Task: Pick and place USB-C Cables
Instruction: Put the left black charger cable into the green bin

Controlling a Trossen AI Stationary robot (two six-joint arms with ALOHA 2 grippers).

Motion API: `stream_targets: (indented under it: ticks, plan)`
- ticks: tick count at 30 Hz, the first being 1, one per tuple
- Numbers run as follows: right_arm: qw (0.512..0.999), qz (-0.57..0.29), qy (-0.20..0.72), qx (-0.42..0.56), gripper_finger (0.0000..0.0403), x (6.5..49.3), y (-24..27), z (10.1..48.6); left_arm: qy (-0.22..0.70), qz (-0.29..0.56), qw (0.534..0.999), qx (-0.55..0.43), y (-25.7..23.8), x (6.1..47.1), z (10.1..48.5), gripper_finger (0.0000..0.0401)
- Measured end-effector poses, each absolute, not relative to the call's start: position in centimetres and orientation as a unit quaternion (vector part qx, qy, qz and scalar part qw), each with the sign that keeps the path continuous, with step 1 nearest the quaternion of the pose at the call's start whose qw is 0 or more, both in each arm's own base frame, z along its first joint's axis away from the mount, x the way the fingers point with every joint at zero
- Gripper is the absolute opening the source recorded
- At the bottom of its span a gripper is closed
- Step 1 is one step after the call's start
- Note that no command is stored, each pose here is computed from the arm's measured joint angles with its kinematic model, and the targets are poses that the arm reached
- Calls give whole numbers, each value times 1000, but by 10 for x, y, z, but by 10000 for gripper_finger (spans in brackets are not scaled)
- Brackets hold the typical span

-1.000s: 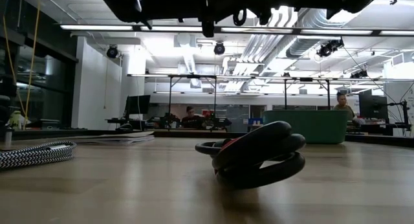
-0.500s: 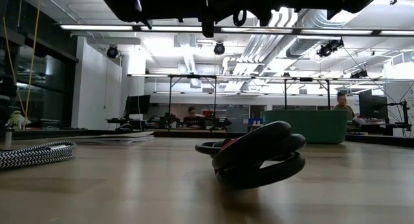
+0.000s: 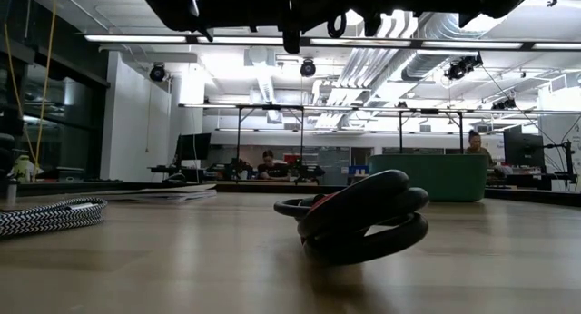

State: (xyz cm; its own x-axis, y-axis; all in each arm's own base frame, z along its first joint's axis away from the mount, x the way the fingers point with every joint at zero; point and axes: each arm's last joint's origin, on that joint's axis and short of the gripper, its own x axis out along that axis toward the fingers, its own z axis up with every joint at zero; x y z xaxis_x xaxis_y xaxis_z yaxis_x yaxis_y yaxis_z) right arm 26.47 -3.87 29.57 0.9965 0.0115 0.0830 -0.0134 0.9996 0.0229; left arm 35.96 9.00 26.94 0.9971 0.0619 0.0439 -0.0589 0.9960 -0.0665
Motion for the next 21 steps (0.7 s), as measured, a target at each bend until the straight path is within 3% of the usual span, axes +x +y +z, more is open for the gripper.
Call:
stream_targets:
  ticks: [21]
  plan:
    - [999,6,-39,6,56,265,-39,295,-23,29,998,-41,90,360,269,8]
